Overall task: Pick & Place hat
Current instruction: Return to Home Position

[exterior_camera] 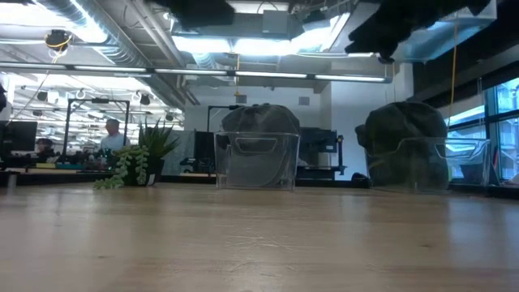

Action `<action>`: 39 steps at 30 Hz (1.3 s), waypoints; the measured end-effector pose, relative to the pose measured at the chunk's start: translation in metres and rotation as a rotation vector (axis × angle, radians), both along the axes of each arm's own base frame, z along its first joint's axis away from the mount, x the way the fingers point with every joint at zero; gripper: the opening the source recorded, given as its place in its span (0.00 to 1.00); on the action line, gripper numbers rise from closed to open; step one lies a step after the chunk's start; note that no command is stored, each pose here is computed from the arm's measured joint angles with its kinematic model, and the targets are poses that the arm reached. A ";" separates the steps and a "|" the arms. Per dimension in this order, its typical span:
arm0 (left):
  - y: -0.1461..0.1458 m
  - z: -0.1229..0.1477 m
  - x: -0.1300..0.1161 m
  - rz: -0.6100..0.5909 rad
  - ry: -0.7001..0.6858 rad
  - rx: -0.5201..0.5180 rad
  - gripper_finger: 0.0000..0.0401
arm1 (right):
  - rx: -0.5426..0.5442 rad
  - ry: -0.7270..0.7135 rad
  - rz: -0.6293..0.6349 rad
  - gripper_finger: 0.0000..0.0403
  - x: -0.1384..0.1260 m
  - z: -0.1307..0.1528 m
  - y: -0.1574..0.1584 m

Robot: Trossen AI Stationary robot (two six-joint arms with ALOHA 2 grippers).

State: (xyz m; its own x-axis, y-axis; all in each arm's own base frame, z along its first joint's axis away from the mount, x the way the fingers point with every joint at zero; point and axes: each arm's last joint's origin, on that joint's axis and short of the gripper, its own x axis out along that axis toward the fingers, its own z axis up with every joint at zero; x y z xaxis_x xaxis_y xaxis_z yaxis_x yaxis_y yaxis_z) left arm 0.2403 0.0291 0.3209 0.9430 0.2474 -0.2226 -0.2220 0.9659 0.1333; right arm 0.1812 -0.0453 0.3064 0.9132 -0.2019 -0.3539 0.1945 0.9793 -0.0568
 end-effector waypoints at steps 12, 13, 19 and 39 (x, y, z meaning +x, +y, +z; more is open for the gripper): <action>-0.011 -0.075 -0.094 -0.021 -0.235 -0.195 0.40 | 0.119 -0.233 0.268 0.60 -0.001 -0.089 0.062; -0.011 -0.080 -0.098 -0.018 -0.263 -0.199 0.40 | 0.122 -0.242 0.279 0.60 -0.003 -0.095 0.064; -0.012 -0.116 -0.114 0.002 -0.307 -0.254 0.40 | 0.168 -0.333 0.307 0.60 -0.017 -0.123 0.068; -0.003 -0.133 -0.147 0.107 -0.377 -0.274 0.40 | 0.168 -0.383 0.172 0.60 -0.045 -0.142 0.060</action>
State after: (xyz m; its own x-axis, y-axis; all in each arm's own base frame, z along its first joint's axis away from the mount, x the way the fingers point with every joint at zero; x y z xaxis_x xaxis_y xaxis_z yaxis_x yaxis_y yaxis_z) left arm 0.0937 0.0257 0.1879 0.9431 0.3272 0.0596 -0.3057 0.9234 -0.2323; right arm 0.1360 0.0145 0.1648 1.0000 -0.0044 0.0015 0.0041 0.9887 0.1501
